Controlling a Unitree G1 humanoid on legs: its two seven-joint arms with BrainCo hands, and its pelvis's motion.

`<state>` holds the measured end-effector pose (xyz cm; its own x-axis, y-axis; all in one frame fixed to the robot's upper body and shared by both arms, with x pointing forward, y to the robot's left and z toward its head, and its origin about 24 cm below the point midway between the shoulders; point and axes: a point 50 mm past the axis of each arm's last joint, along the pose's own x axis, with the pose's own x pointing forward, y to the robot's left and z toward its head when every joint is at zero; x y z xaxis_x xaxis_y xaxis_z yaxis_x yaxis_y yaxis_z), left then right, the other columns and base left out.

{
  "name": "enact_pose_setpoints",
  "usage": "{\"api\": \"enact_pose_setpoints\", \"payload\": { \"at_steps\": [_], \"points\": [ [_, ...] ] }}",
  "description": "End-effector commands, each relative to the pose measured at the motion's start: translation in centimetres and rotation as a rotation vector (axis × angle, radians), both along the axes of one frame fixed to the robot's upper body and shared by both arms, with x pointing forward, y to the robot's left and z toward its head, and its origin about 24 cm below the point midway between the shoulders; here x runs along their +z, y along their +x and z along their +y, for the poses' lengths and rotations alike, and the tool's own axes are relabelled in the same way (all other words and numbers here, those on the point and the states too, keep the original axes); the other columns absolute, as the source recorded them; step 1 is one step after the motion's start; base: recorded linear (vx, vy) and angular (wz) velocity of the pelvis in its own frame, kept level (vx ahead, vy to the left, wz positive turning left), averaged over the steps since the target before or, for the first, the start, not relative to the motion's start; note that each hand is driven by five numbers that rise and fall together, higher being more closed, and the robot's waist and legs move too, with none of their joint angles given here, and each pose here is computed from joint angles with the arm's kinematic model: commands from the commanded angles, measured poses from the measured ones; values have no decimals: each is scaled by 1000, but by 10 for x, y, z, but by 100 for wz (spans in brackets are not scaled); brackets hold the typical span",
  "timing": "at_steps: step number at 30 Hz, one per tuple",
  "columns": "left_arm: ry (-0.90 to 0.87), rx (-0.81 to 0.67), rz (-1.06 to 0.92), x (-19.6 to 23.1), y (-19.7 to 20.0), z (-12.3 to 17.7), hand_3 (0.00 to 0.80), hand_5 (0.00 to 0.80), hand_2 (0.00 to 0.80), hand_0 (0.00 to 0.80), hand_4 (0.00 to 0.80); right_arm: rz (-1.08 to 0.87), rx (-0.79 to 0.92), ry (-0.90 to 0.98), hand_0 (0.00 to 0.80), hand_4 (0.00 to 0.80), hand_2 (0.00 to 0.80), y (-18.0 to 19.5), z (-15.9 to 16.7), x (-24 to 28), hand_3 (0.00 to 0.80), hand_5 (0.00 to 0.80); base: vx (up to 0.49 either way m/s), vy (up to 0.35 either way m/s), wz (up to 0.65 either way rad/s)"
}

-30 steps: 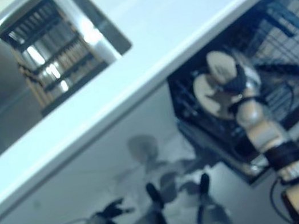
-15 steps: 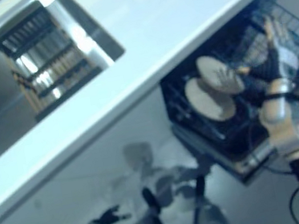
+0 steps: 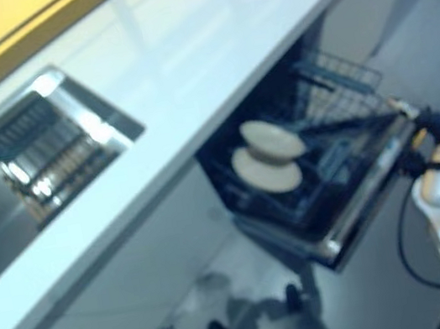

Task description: Take plates into dishwasher

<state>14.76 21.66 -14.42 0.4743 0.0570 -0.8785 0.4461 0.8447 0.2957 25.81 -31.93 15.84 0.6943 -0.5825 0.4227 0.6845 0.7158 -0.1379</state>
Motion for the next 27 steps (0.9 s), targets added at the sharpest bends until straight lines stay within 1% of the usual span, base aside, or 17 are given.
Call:
{"api": "enact_pose_setpoints", "payload": {
  "at_steps": [1,3,4,6,9,12,13,14,21,27],
  "points": [
    [40,1,4,1,-2,13,0,0,0,0,0,-115,-36,96,0,0,0,-5,-12,7,0,0,-6,-62,-22],
    [31,-11,4,1,0,10,0,0,0,0,0,-87,-32,177,0,0,0,-4,-18,-4,0,0,-18,-53,-16],
    [31,-12,4,1,0,10,0,0,0,0,0,-88,-31,177,0,0,0,-4,-19,-4,0,0,-38,-34,-18],
    [20,-31,-4,2,5,6,0,0,0,0,0,-66,12,326,0,0,0,-1,-25,-21,0,0,-49,-33,-18],
    [15,-47,-18,3,11,2,0,0,0,0,0,-41,50,456,0,0,0,2,-29,-39,0,0,-36,-20,-9],
    [10,-65,-37,6,19,-3,0,0,0,0,0,7,31,551,0,0,0,3,-37,-60,0,0,-9,-3,-2],
    [9,-65,-38,6,19,-3,0,0,0,0,0,5,32,551,0,0,0,3,-37,-60,0,0,0,0,0],
    [7,-76,-47,8,23,-5,0,0,0,0,0,25,29,607,0,0,0,3,-41,-70,0,0,0,0,0],
    [-6,-108,-74,14,36,-11,0,0,0,0,0,115,0,687,0,0,0,4,-44,-94,0,0,0,0,0],
    [-15,-140,-89,18,46,-18,0,0,0,0,0,233,33,729,0,0,0,9,-37,-118,0,0,4,4,3]
  ]
}}
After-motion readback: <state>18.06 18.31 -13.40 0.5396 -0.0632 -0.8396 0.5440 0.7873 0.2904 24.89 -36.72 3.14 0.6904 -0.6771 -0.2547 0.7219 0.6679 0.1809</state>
